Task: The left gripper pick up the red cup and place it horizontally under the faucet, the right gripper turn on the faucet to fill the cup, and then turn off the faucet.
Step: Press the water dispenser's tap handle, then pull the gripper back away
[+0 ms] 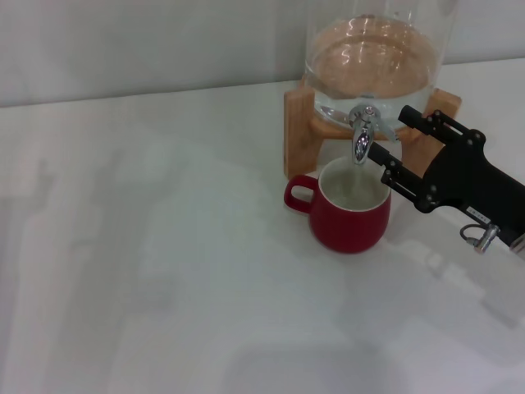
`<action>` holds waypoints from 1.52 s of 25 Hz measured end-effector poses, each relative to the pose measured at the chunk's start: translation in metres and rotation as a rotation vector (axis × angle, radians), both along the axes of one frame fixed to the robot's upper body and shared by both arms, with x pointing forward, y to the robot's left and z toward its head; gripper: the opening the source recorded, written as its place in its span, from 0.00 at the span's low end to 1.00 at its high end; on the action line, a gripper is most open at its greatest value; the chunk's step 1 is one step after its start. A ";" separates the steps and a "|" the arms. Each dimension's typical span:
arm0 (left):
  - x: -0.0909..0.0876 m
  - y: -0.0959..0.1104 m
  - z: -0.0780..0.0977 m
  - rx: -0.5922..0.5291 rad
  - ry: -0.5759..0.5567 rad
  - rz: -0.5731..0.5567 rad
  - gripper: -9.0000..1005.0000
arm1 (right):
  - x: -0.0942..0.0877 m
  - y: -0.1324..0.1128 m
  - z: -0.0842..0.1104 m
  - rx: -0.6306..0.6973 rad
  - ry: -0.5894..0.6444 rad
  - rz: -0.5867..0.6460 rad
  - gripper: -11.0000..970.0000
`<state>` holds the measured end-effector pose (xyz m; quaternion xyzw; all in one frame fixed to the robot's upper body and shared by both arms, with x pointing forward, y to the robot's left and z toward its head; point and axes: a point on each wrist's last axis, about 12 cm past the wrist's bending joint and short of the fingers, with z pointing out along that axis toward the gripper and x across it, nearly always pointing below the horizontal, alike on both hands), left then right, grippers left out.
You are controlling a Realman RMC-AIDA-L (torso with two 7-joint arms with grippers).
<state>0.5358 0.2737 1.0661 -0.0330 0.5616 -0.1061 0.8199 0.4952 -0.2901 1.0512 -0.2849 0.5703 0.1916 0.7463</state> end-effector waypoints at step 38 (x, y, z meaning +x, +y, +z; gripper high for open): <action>0.000 -0.001 0.000 -0.003 -0.003 -0.001 0.88 | 0.007 -0.002 0.004 0.005 -0.013 -0.024 0.64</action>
